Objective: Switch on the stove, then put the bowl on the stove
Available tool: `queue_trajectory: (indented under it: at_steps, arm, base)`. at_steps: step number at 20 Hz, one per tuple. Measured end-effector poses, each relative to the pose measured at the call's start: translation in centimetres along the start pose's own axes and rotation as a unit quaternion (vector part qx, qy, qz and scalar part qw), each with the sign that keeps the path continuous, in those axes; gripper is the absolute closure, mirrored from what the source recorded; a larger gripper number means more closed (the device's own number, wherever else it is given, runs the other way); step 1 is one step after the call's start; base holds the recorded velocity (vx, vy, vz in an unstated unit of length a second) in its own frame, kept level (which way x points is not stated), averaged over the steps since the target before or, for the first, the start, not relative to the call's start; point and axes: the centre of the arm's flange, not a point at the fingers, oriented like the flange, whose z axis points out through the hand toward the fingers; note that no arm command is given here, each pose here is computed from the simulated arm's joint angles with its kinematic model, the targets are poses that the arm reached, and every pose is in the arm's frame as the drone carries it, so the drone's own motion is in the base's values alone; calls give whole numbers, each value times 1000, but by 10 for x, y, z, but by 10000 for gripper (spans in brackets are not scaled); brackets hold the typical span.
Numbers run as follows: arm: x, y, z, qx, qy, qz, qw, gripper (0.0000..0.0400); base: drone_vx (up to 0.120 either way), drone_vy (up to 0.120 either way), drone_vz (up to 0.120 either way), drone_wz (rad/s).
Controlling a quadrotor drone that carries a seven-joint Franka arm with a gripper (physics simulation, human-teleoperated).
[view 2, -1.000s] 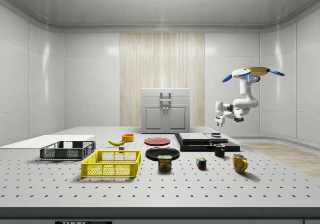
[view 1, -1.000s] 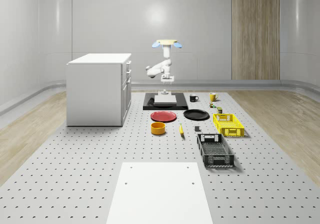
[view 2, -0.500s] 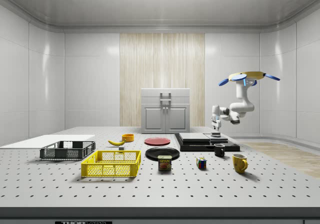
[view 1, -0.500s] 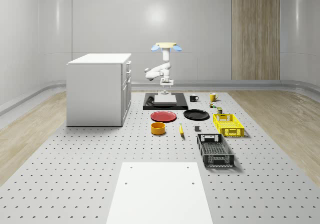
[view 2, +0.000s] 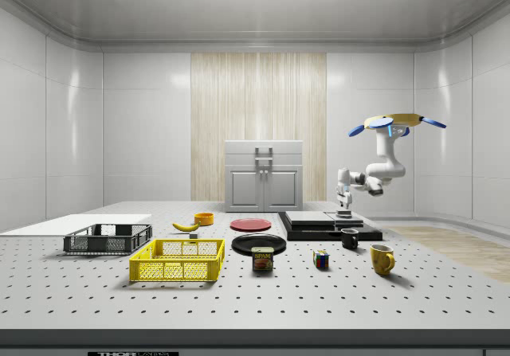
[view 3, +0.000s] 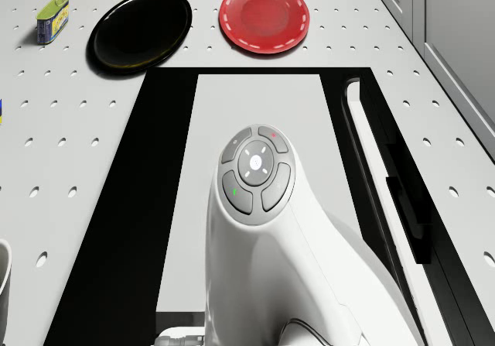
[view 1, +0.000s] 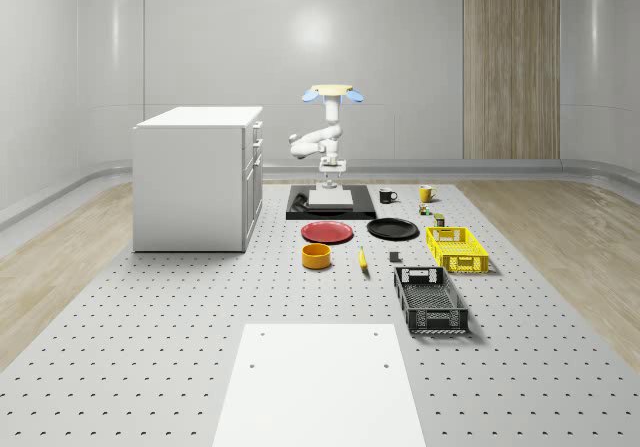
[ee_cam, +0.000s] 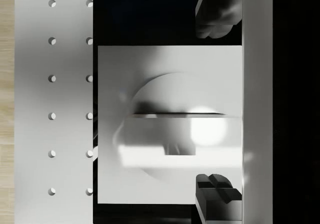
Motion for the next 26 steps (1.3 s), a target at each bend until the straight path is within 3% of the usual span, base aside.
queue_trajectory:
  at_steps: [3,12,26]
  arm:
    - [3,0,7,0,0,0,1000,0]
    - [20,-15,17,0,0,0,1000,0]
    - [24,-18,34,0,0,0,1000,0]
  base:
    - [0,0,0,0]
    - [0,0,0,0]
    - [0,0,0,0]
